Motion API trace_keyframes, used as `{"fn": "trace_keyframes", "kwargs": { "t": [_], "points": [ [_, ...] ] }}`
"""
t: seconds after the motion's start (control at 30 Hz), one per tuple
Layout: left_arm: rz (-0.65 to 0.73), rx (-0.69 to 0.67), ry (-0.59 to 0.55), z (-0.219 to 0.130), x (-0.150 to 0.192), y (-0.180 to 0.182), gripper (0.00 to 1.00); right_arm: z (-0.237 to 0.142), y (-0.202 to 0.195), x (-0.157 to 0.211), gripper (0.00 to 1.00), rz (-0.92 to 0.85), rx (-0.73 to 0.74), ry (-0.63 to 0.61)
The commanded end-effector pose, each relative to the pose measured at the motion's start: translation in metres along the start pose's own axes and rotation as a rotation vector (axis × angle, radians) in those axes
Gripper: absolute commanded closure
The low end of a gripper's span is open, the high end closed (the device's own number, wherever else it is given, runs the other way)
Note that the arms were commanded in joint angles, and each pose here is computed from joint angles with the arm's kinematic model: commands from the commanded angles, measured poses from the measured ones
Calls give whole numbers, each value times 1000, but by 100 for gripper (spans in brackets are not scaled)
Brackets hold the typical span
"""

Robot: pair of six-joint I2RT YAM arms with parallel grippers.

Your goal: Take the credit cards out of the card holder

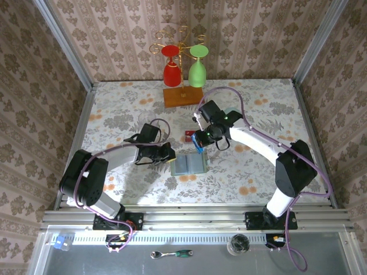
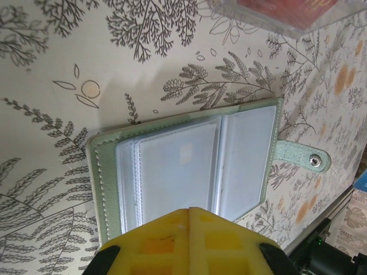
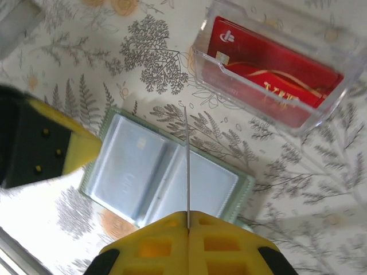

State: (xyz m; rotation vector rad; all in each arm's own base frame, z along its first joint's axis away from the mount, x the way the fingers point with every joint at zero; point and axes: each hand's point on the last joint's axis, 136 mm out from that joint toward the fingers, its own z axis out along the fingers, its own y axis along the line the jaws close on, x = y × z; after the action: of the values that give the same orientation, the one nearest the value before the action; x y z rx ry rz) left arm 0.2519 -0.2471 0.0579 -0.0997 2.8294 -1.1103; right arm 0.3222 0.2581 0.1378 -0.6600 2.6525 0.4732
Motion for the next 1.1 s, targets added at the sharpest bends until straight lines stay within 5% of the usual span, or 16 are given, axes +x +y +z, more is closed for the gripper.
{"fn": "trace_keyframes", "kwargs": {
  "t": [0.0, 0.43, 1.07],
  "points": [
    [27, 10, -17, -9, -6, -9, 98, -5, -14, 1, 100, -308, 54, 56],
    [21, 3, -32, -11, -12, -8, 97, -2, -33, -40, 100, -792, 63, 117],
    [16, 3, -24, -14, -18, -5, 97, 29, -58, -81, 100, -854, 13, 179]
  ]
}}
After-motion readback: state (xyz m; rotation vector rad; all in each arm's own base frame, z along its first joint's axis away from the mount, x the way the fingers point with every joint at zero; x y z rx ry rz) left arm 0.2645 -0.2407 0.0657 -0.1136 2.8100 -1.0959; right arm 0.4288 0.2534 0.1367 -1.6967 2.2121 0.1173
